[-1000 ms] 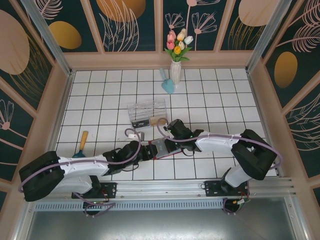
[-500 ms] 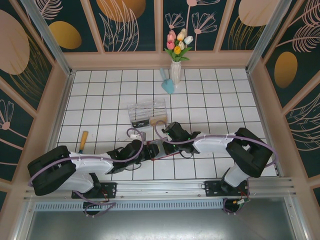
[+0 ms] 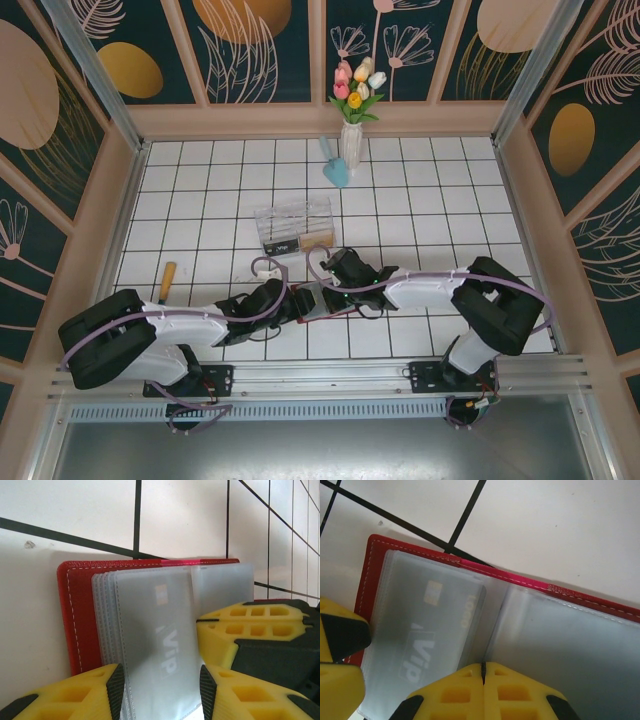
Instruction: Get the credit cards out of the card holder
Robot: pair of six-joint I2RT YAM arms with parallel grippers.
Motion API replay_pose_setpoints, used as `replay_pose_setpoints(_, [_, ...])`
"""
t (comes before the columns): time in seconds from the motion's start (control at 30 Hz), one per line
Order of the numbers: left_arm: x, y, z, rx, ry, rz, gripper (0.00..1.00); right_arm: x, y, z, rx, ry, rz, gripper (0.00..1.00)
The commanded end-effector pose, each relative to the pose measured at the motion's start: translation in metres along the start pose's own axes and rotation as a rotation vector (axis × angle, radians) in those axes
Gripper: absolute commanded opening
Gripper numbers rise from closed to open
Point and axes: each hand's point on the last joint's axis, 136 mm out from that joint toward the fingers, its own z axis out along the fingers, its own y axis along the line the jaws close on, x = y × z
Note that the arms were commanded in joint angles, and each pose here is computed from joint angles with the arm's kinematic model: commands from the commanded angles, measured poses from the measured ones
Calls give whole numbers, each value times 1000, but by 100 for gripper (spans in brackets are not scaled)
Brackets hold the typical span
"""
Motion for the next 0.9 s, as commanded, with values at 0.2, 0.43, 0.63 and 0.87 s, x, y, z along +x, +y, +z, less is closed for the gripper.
replay_pose_setpoints(0.2, [-1, -3, 5, 4, 9, -22, 47, 3, 5, 2, 2, 20, 6, 4])
replay_pose_setpoints(0.43, [-3, -29, 4, 98, 18, 20, 47, 7, 3, 4, 7, 31, 9, 5])
replay_pose_setpoints(0.63, [-4, -48, 3, 170, 24, 51, 47, 7, 2, 4, 13, 31, 9, 5])
replay_pose_setpoints(0.87, [-9, -76, -8, 286, 8, 82, 46, 7, 1, 5, 13, 26, 15, 5])
